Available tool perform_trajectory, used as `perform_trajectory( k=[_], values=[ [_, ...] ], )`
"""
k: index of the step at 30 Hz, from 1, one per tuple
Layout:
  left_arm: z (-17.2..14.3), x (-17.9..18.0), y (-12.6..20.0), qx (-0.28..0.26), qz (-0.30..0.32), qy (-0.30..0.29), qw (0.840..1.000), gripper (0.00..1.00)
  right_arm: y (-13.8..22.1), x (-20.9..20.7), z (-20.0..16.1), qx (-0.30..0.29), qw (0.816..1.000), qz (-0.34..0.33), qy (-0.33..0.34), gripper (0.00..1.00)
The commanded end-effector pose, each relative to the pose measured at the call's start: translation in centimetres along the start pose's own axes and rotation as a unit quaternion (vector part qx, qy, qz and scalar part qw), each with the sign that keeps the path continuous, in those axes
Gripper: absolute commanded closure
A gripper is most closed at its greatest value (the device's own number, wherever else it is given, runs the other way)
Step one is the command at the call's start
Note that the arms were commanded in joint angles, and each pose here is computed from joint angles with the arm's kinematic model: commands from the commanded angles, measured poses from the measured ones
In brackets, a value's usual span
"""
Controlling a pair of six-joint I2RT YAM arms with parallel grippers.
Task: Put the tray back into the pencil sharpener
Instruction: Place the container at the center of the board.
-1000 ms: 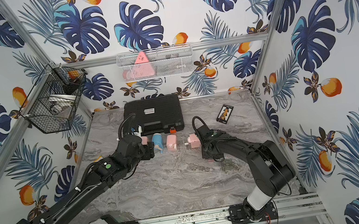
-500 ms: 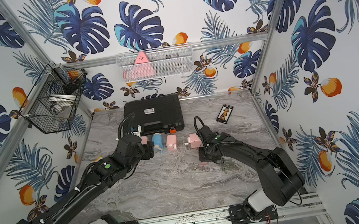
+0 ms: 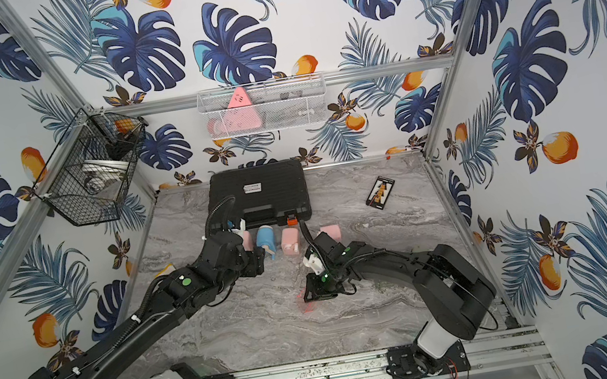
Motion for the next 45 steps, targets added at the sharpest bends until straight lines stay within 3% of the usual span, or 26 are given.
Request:
perform_trajectory(
  k=[1, 10, 22, 26, 31, 41, 45],
  values=[
    [-0.6, -0.2, -0.3, 0.017, -0.007, -0.007, 1.000, 0.24, -0.6, 0.7, 0.3, 0.002, 0.999, 0.030, 0.017, 0.72],
    [-1.2, -0.4, -1.4, 0.034, -0.009, -0.010, 0.999, 0.23, -1.5, -1.3, 0.0, 0.013, 0.999, -0.026, 0.015, 0.60],
    [-0.8, 0.1, -1.5, 0.020, 0.014, -0.003, 1.000, 0.23, 0.7, -3.6, 0.3, -0.029, 0.988, -0.150, -0.005, 0.43],
    [-0.9, 0.3, -1.6, 0.017, 0.022, 0.002, 1.000, 0.23, 3.0, -4.0, 0.5, -0.085, 0.975, -0.195, -0.063, 0.39],
    [-1.1, 0.9, -1.6, 0.003, 0.034, 0.023, 0.999, 0.23, 4.6, -3.2, -1.0, -0.148, 0.951, -0.212, -0.169, 0.41],
    [-0.9, 1.5, -1.0, -0.021, 0.042, 0.042, 0.998, 0.23, 3.5, -1.0, -3.5, -0.187, 0.903, -0.228, -0.312, 0.42],
    [-1.0, 1.7, -0.8, -0.025, 0.039, 0.045, 0.998, 0.24, 2.2, -0.7, -3.1, -0.176, 0.904, -0.214, -0.327, 0.44]
  ],
)
Point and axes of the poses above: each gripper's point midway between its finger pads, its own y axis back along the fingers, its own x axis along the line the jaws close on, z = x × y, the point moved 5 cm from there along y, back along the fingers, and after that the axes turned 5 degrees about y, right-handed, at the moved point
